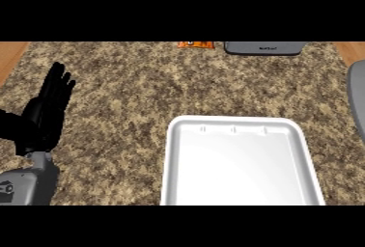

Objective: Pick the bell pepper from the tray and place it in the pot

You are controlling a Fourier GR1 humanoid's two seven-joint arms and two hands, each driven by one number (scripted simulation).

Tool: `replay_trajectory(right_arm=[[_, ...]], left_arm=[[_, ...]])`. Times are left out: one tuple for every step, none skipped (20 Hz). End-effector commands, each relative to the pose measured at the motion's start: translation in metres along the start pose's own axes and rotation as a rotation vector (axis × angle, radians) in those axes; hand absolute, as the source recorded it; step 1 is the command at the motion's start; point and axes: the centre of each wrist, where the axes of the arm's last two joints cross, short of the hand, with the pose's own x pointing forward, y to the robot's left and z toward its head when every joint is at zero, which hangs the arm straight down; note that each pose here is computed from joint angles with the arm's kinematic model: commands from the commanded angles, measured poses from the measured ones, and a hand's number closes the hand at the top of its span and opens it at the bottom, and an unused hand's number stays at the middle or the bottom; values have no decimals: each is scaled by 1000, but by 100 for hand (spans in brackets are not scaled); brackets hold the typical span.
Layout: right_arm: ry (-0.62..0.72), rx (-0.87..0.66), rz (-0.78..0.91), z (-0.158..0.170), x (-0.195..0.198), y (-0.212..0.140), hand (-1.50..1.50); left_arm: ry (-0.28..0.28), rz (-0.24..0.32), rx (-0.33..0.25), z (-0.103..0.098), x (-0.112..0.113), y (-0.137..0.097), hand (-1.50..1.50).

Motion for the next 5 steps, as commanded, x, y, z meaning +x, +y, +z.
replay_trajectory(right_arm=[[-40,54,-13,3,15,-22,-150],[-37,47,-31,9,9,-22,-150],[-39,68,-5,18,-3,-19,-150],[-15,53,-13,14,2,-21,-150],[-49,62,-38,15,4,-24,-150]], left_arm=[[8,-12,7,-8,13,-13,0],[-15,1,-15,5,3,-14,0],[1,-19,5,-2,8,3,0],[1,3,-6,6,-6,8,0],[-10,-2,20,-9,2,1,0]])
